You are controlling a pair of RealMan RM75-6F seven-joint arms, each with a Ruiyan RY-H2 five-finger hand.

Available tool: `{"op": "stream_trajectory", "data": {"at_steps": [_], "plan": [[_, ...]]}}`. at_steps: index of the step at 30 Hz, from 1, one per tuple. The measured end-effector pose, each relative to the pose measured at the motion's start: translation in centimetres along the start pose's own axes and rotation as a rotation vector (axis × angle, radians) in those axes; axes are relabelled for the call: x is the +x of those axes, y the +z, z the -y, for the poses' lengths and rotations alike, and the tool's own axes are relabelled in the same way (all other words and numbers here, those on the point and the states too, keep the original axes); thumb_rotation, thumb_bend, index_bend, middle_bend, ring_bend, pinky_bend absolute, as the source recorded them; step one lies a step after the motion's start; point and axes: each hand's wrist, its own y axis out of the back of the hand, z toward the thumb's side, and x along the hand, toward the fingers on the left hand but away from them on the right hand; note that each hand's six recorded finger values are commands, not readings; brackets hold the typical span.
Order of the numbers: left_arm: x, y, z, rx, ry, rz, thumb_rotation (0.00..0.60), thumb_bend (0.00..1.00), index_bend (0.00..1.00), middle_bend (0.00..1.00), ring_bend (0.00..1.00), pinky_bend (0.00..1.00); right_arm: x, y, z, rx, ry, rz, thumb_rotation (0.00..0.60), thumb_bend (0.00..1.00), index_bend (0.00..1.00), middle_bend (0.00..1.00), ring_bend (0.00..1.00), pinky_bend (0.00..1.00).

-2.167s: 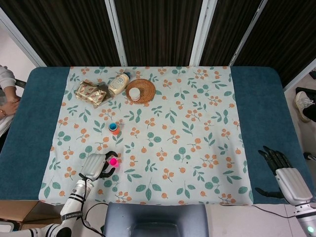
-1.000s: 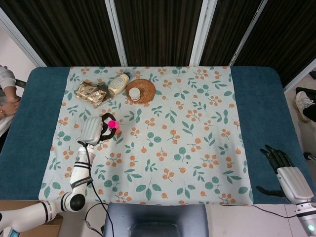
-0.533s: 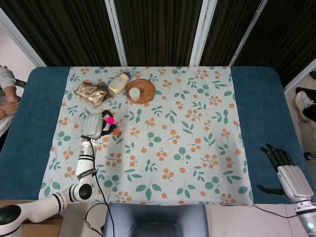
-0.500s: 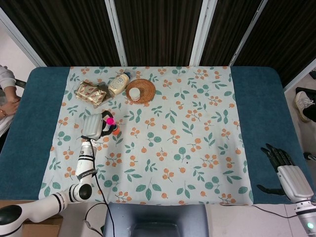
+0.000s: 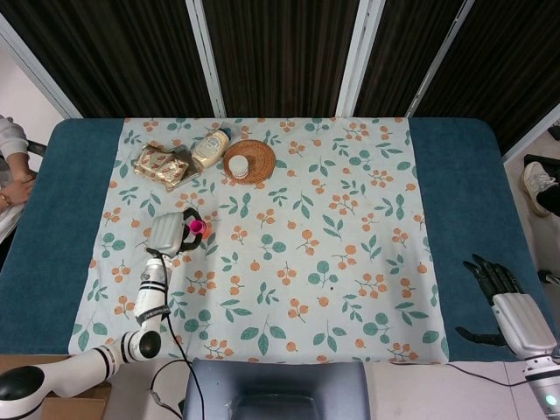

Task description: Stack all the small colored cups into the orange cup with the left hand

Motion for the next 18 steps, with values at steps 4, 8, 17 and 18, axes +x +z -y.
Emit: {"op": "stream_trajectory", "data": {"at_steps": [4, 8, 17, 18], "plan": [[-0.3, 0.7, -0.6, -0.032, 0.011, 0.024, 0.600, 0.37, 0.00, 1.00, 1.00, 1.00, 0.0, 0.0, 0.0, 0.001, 0.000, -0.002, 0.600, 0.20, 0.00, 0.00, 0.00, 0.00], [-1.1, 1.5, -1.7, -0.055, 0.027, 0.069, 0.600, 0.36, 0.00, 0.99, 1.00, 1.00, 0.1, 0.1, 0.1, 0.003, 0.003, -0.004, 0.600, 0.20, 0.00, 0.00, 0.00, 0.00], [-11.1, -0.8, -4.9, 0.018, -0.081, 0.282, 0.600, 0.38, 0.00, 0.00, 0.00, 0.14, 0.2, 0.0, 0.4, 0.026, 0.012, 0.008, 0.600, 0.20, 0.00, 0.00, 0.00, 0.00], [-13.3, -2.1, -5.3, 0.057, -0.099, 0.305, 0.600, 0.39, 0.00, 0.00, 0.00, 0.08, 0.2, 0.1, 0.5, 0.031, 0.017, 0.009, 0.600, 0.20, 0.00, 0.00, 0.00, 0.00]]}}
